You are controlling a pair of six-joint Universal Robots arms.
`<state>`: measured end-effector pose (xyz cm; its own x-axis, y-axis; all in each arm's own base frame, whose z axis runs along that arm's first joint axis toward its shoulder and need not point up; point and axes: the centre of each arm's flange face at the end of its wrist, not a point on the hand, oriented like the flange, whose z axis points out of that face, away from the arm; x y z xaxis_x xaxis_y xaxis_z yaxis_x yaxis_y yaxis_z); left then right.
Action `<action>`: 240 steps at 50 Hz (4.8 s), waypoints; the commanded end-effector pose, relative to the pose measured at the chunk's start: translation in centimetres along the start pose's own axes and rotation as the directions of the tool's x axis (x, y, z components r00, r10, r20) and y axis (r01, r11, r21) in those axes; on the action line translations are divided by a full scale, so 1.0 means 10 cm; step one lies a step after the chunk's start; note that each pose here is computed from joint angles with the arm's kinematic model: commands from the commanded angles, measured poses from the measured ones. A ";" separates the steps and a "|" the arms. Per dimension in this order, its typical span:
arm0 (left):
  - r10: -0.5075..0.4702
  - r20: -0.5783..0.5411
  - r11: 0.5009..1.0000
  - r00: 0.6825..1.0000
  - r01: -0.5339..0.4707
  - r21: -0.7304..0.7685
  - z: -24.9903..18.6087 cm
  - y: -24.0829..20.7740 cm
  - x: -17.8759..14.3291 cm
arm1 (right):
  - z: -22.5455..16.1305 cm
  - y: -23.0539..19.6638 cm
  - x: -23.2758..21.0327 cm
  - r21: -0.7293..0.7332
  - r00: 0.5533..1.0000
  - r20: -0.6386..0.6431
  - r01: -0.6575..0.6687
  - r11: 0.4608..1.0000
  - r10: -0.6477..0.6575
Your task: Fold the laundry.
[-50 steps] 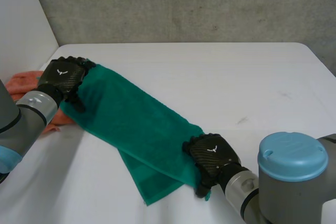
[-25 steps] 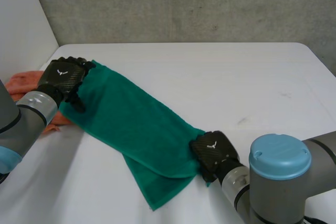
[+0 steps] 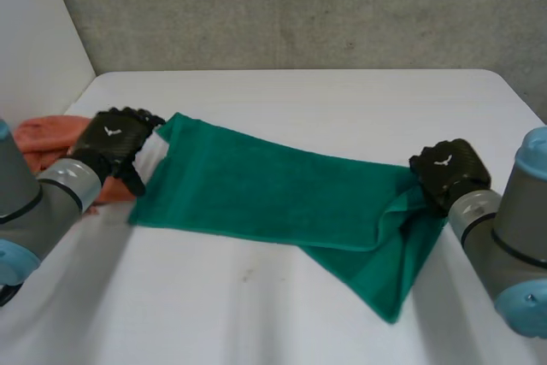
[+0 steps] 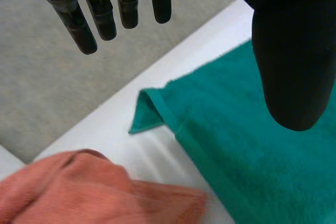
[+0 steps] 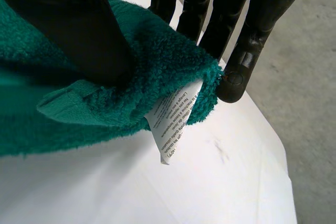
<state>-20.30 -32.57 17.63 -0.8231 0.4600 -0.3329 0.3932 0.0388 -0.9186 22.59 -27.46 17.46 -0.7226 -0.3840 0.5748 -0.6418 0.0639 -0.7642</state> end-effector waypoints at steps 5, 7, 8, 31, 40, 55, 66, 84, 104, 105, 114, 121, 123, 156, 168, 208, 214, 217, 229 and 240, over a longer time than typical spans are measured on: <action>0.171 -0.091 0.982 0.981 -0.177 -0.059 0.11 0.32 0.18 | 0.07 -0.08 0.04 0.044 0.994 0.025 -0.110 0.993 0.109; 0.190 -0.102 0.979 0.976 -0.197 -0.058 0.11 0.33 0.21 | 0.08 -0.07 0.04 0.044 0.993 0.029 -0.114 0.993 0.113; 0.193 -0.106 0.978 0.975 -0.200 -0.059 0.11 0.33 0.23 | 0.08 -0.07 0.03 0.044 0.993 0.031 -0.114 0.993 0.113; 0.180 -0.143 0.978 0.973 -0.193 -0.082 0.20 0.45 0.35 | 0.08 -0.03 -0.01 0.032 0.993 0.048 -0.110 0.993 0.109; 0.181 -0.141 0.977 0.973 -0.194 -0.085 0.22 0.46 0.34 | 0.08 -0.02 -0.02 0.031 0.993 0.051 -0.110 0.993 0.109; 0.184 -0.145 0.975 0.972 -0.199 -0.096 0.27 0.53 0.34 | 0.10 0.02 -0.05 0.015 0.992 0.060 -0.108 0.994 0.107; 0.186 -0.141 0.975 0.972 -0.200 -0.092 0.34 0.54 0.33 | 0.10 0.03 -0.06 0.013 0.993 0.061 -0.107 0.994 0.106; 0.193 -0.131 0.976 0.973 -0.204 -0.078 0.40 0.52 0.31 | 0.11 0.04 -0.07 0.008 0.992 0.064 -0.107 0.994 0.106; 0.207 -0.124 0.974 0.970 -0.216 -0.062 0.49 0.49 0.39 | 0.11 0.05 -0.07 0.007 0.992 0.065 -0.106 0.994 0.106; 0.207 -0.123 0.974 0.971 -0.216 -0.063 0.49 0.49 0.39 | 0.11 0.04 -0.07 0.008 0.992 0.064 -0.107 0.994 0.106; 0.215 -0.096 0.974 0.972 -0.221 -0.058 0.35 0.24 0.36 | 0.11 -0.03 0.01 0.022 0.993 0.045 -0.111 0.994 0.110; 0.220 0.068 0.968 0.973 -0.226 0.112 -0.13 -0.75 -0.01 | -0.18 -0.53 0.47 0.089 0.992 0.028 -0.124 0.988 0.122; 0.203 0.107 0.960 0.973 -0.219 0.172 -0.27 -0.98 -0.08 | -0.24 -0.64 0.61 0.106 0.992 0.021 -0.127 0.986 0.125; -0.043 0.366 0.842 0.930 -0.164 0.514 0.15 -2.20 -0.47 | 0.45 -1.69 1.84 0.611 0.919 -0.228 -0.123 0.782 0.322; -0.088 0.346 0.870 0.934 -0.097 0.484 0.05 -1.95 -0.37 | 0.32 -1.55 1.73 0.520 0.931 -0.132 -0.227 0.824 0.340; -0.024 0.146 0.999 0.989 0.019 0.036 -0.25 -0.24 0.21 | -0.11 0.36 0.05 -0.115 0.953 0.236 -0.165 0.979 0.189; -0.025 0.148 0.999 0.989 0.019 0.037 -0.25 -0.25 0.21 | -0.15 0.42 -0.01 -0.085 0.957 0.228 -0.165 0.983 0.180; -0.024 0.149 0.999 0.989 0.019 0.038 -0.25 -0.25 0.21 | -0.16 0.46 -0.04 -0.090 0.954 0.229 -0.175 0.980 0.191; -0.024 0.163 0.998 0.986 0.013 0.067 -0.23 -0.35 0.16 | -0.30 0.53 -0.21 -0.147 0.925 0.263 -0.244 0.959 0.275; -0.023 0.172 0.994 0.985 0.005 0.105 -0.21 -0.49 0.12 | -0.32 0.59 -0.25 -0.147 0.932 0.253 -0.228 0.962 0.260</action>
<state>-22.21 -30.10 21.62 -0.8892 0.3036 -0.3423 0.3482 -0.0364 -0.9367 19.87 -23.13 12.76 -0.7771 -0.5796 0.2454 -0.4828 0.2988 -0.8232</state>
